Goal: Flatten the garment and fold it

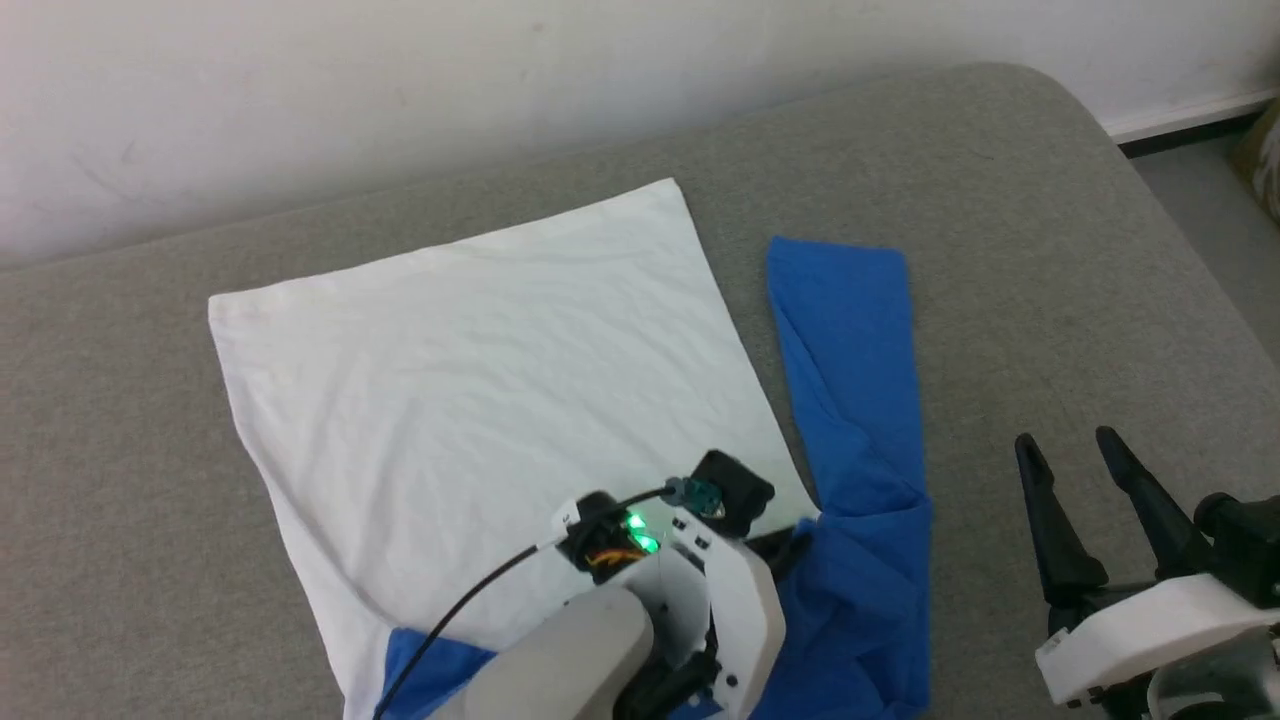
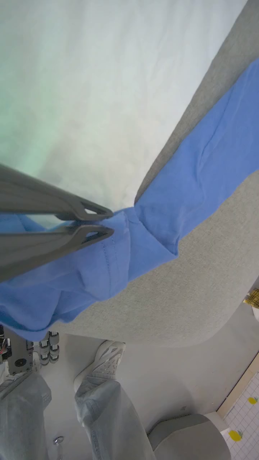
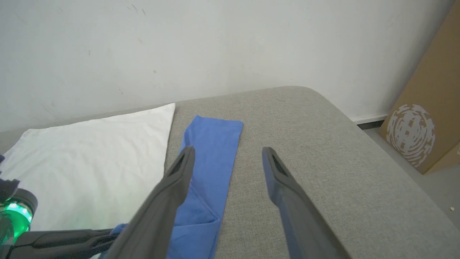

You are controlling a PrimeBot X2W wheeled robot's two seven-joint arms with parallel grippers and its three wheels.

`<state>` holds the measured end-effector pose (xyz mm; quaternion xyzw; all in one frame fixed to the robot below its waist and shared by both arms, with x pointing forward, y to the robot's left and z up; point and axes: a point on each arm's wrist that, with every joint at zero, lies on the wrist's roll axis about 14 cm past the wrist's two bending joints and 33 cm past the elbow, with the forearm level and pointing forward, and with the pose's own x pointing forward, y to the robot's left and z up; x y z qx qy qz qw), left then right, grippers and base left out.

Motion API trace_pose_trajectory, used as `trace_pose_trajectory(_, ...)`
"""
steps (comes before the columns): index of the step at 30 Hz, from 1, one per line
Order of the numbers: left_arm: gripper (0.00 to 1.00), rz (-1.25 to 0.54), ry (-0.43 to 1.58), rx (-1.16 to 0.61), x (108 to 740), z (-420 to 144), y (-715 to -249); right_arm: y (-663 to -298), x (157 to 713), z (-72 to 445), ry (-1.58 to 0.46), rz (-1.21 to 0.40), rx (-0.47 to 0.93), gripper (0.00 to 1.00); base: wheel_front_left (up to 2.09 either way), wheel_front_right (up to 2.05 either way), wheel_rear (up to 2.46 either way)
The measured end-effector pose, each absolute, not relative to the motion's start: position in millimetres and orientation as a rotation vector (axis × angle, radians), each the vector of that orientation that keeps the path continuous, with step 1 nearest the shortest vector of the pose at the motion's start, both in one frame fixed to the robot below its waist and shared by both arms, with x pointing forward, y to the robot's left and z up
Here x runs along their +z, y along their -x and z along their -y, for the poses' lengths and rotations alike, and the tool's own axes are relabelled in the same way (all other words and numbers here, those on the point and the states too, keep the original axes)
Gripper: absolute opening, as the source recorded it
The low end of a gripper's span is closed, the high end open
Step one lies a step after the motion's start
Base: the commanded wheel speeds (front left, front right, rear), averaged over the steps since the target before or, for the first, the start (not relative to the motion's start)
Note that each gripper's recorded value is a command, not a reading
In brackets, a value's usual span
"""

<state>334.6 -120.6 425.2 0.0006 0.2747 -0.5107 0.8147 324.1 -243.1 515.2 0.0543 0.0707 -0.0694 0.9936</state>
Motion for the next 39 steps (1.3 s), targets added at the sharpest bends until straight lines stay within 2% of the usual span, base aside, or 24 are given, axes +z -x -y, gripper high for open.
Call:
trace_pose_trajectory(1, 0.07, -0.564, 0.009, -1.074, 428, 120, -341, -326, 515, 241, -0.11, -0.143, -0.131, 1.0, 0.0, 0.0, 0.0)
trace_pose_trajectory(2, 0.47, -0.546, 0.018, -1.059, 431, 120, -346, -329, 515, 238, -0.111, -0.142, -0.121, 1.0, 0.0, 0.0, 0.0)
trace_pose_trajectory(3, 1.0, -0.535, 0.021, -1.05, 432, 119, -350, -332, 516, 235, -0.113, -0.137, -0.111, 1.0, 0.0, 0.0, 0.0)
trace_pose_trajectory(6, 1.0, -0.481, 0.081, -1.028, 445, 118, -355, -335, 520, 229, -0.115, -0.123, -0.088, 1.0, 0.0, 0.0, 0.0)
trace_pose_trajectory(12, 1.0, -0.184, 0.227, -0.898, 513, 100, -383, -334, 529, 222, -0.12, -0.092, -0.061, 1.0, 0.0, 0.0, 0.0)
trace_pose_trajectory(15, 1.0, -0.058, 0.236, -0.744, 531, 59, -398, -332, 530, 219, -0.121, -0.085, -0.048, 1.0, 0.0, 0.0, 0.0)
trace_pose_trajectory(20, 1.0, 0.056, 0.214, -0.458, 541, -31, -410, -337, 534, 209, -0.122, -0.073, -0.01, 1.0, 0.0, 0.0, 0.0)
trace_pose_trajectory(25, 1.0, 0.128, 0.178, -0.187, 551, -117, -402, -344, 536, 204, -0.12, -0.064, 0.013, 1.0, 0.0, 0.0, 0.0)
trace_pose_trajectory(31, 1.0, 0.178, 0.147, 0.075, 555, -202, -370, -354, 522, 208, -0.147, -0.104, 0.005, 1.0, 0.0, 0.0, 0.0)
trace_pose_trajectory(35, 1.0, 0.172, 0.105, 0.176, 548, -235, -349, -374, 503, 223, -0.19, -0.177, -0.021, 1.0, 0.0, 0.0, 0.0)
trace_pose_trajectory(39, 1.0, 0.156, 0.078, 0.191, 542, -244, -344, -408, 486, 244, -0.218, -0.275, -0.051, 1.0, 0.0, 0.0, 0.0)
